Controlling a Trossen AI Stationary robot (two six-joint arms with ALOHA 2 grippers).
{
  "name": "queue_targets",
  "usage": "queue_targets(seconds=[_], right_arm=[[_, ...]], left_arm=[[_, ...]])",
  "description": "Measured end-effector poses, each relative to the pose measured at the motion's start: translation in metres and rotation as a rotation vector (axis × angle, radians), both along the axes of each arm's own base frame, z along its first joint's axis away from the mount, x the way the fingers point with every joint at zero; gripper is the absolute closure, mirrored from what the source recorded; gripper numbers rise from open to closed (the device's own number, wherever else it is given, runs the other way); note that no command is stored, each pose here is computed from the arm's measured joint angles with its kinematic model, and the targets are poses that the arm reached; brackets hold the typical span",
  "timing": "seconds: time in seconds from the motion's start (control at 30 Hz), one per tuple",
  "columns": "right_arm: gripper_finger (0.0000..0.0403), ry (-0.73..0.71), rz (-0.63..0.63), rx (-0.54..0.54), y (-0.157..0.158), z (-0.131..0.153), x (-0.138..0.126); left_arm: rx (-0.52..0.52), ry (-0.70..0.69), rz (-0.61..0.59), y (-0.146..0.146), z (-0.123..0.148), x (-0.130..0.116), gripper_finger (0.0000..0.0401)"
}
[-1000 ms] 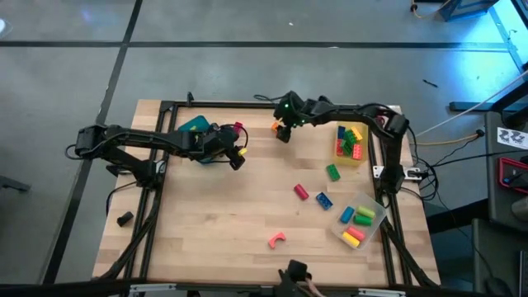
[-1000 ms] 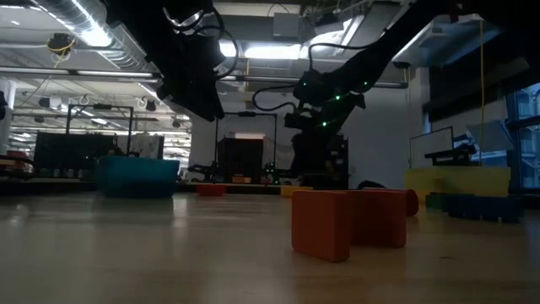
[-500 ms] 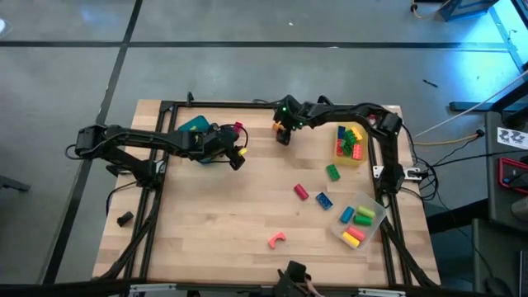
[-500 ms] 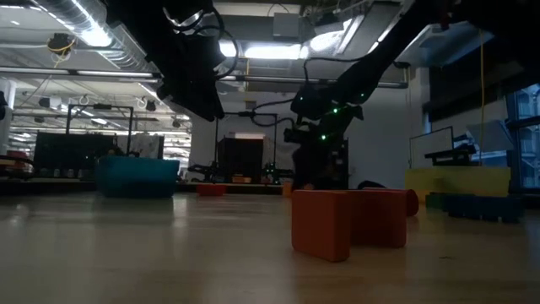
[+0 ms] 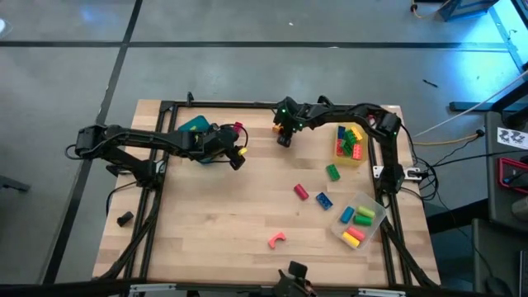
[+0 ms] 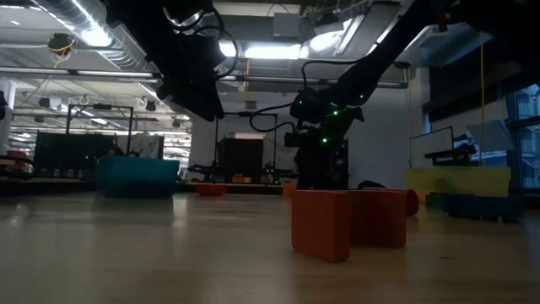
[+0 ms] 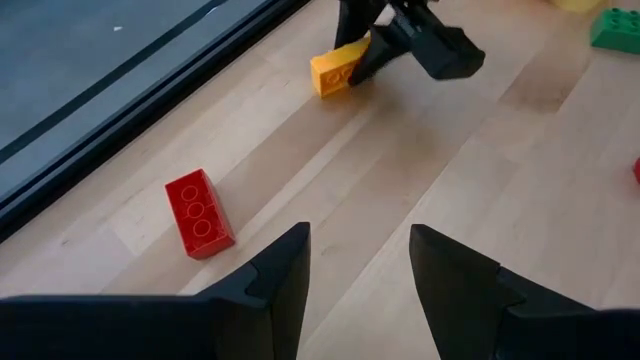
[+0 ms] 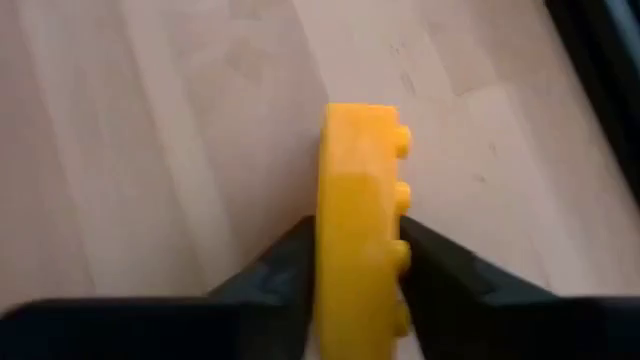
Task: Sort blocks by size
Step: Put the yellow game piece into the yellow bin
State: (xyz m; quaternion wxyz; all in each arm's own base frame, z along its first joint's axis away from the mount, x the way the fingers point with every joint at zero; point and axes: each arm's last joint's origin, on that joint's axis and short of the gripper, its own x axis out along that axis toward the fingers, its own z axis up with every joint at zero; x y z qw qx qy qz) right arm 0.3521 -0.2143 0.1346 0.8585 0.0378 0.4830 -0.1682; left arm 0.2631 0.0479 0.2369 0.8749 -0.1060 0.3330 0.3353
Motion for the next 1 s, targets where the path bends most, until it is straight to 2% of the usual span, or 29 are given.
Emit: queue_targets(seconds=[0.07, 0.3, 0.5, 0.8, 1.0], right_arm=[[0.0307, 0.02, 0.0, 0.005, 0.0, 0.006, -0.002], [0.0307, 0.174, 0.005, -0.004, 0.002, 0.056, -0.008], [0.0307, 0.335, -0.011, 0.027, 0.012, 0.102, -0.028], [0.0303, 0.502, -0.026, 0.182, 0.036, 0.13, -0.066], [0.0303, 0.619, -0.06, 0.2, 0.05, 0.15, -0.091]], left_arm=[[0.0, 0.0, 0.0, 0.0, 0.0, 0.0, 0.0244], [0.0, 0.0, 0.0, 0.0, 0.0, 0.0, 0.0244], [0.0, 0.0, 0.0, 0.0, 0.0, 0.0, 0.0244], [0.0, 0.0, 0.0, 0.0, 0.0, 0.0, 0.0244], [0.0, 0.0, 0.0, 0.0, 0.0, 0.0, 0.0244]])
